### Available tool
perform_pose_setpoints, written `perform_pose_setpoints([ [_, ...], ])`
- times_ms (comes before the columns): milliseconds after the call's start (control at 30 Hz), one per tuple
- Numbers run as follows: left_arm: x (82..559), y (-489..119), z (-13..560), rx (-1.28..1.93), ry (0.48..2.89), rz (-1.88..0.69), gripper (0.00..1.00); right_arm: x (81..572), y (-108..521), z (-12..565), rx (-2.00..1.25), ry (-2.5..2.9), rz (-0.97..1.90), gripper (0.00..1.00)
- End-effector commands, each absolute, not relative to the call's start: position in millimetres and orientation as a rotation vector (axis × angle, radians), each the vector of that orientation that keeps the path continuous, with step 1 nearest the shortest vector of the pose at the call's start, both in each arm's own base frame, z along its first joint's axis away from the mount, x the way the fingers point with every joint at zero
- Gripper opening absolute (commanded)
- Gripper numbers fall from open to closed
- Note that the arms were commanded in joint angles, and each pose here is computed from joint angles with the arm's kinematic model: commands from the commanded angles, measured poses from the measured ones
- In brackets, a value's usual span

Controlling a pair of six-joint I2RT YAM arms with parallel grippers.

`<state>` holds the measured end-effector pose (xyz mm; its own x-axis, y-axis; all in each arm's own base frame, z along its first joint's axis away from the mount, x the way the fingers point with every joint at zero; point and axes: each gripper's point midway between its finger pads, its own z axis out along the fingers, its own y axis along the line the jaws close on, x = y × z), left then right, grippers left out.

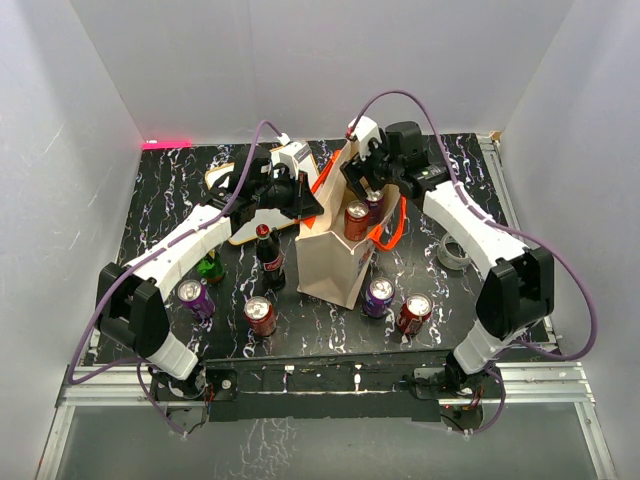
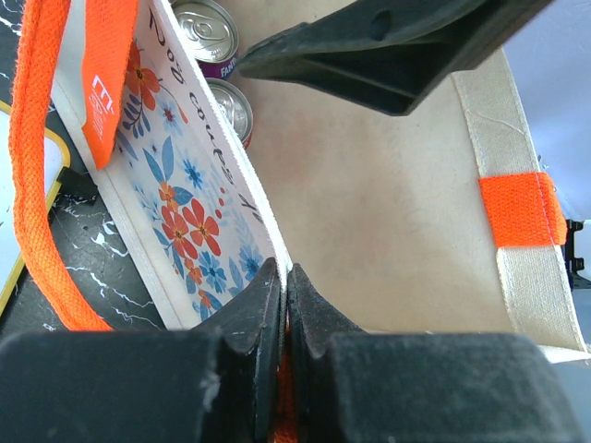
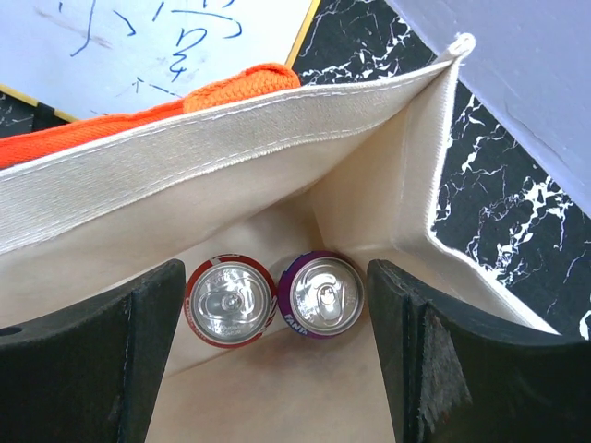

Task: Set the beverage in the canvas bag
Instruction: Place the drink in the canvas bag.

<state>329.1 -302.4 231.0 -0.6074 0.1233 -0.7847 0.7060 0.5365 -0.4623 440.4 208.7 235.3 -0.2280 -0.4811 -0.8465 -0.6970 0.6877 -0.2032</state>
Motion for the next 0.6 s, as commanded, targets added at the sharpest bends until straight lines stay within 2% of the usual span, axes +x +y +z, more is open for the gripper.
perform_pose_setpoints([
  [0, 313.7, -301.4, 250.6, 0.703, 2.027, -1.085, 0.0, 432.1, 203.7, 302.6, -0.86, 1.761, 0.259, 0.81],
  [333, 317.2, -302.2, 253.1, 0.706, 2.023, -1.076, 0.0, 368.8, 191.3, 338.9, -0.899, 1.679, 0.314, 0.81],
  [567, 318.6, -303.7, 250.5, 0.694, 2.034, -1.088, 0.0, 301.7, 173.5, 325.0, -1.05, 1.66, 0.399, 0.81],
])
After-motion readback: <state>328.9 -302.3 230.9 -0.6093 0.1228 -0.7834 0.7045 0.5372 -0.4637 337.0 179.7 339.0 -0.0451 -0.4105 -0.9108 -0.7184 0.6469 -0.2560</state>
